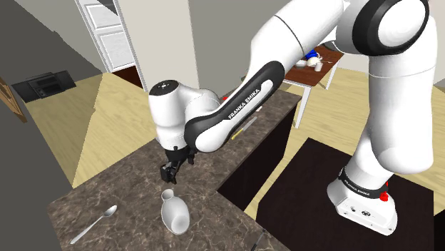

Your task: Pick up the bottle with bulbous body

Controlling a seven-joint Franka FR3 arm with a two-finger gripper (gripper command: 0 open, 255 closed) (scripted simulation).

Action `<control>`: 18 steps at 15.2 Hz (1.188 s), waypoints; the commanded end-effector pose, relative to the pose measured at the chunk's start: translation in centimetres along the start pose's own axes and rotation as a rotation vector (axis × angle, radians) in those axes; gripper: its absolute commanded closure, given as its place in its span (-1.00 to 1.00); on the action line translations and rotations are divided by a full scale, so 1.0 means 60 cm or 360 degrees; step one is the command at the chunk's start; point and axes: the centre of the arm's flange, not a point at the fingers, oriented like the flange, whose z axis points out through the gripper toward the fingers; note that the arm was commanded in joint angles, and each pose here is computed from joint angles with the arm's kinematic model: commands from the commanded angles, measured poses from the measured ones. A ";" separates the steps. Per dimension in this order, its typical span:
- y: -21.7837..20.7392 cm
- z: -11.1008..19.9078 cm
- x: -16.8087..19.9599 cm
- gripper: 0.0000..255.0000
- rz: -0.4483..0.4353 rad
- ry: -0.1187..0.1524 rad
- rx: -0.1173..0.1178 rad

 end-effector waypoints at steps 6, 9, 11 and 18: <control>-0.109 0.090 0.061 -1.00 0.0005 -0.0013 0.0006; -0.112 0.111 0.062 -1.00 0.0005 -0.0014 0.0006; -0.112 0.128 0.061 -1.00 0.0005 -0.0014 0.0006; -0.113 0.160 0.059 1.00 0.0005 -0.0014 0.0006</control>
